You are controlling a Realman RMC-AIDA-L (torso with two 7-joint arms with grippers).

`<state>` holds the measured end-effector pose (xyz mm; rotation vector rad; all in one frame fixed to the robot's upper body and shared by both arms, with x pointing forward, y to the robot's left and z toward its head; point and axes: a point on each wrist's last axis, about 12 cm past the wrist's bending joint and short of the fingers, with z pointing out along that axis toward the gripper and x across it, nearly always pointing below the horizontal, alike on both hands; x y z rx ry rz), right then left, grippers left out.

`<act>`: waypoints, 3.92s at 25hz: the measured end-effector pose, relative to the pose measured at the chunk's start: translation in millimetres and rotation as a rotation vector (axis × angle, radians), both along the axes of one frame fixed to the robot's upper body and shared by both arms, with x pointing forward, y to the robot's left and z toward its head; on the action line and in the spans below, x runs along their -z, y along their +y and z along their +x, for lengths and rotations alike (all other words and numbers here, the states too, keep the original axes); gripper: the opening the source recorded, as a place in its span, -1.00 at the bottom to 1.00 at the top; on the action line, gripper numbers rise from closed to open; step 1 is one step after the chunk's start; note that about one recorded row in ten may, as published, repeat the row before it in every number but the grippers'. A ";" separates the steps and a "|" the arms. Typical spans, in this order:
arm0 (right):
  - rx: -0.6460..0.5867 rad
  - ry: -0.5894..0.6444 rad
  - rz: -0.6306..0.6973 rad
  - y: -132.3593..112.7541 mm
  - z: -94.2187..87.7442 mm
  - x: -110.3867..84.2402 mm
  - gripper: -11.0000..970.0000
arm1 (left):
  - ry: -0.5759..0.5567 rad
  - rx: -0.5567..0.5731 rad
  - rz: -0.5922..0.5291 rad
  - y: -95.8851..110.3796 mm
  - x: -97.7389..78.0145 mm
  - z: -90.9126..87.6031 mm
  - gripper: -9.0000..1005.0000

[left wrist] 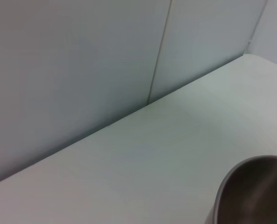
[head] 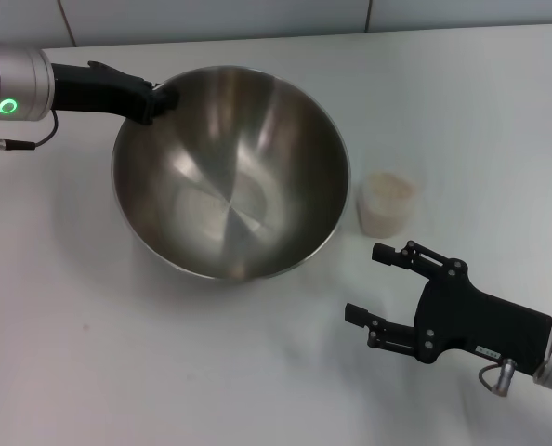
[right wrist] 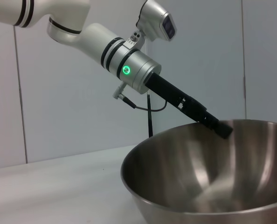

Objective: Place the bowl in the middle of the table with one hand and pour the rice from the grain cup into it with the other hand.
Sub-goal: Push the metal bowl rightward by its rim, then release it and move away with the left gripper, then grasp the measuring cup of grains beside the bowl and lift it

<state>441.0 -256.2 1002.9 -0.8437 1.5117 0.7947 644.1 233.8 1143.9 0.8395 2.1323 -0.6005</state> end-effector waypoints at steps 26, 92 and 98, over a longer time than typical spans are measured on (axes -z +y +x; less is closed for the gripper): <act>-0.002 0.001 0.002 0.8 0.2 -0.1 0.69 | 0.018 -0.082 0.023 6.6 26.4 -0.5 -0.74; 0.010 0.008 -0.016 1.1 3.2 1.8 0.69 | -0.574 -0.034 -0.477 83.9 112.7 -231.6 0.69; 0.022 0.012 -0.012 0.2 1.8 2.6 0.69 | -0.563 0.012 -0.346 81.9 125.8 -232.9 0.69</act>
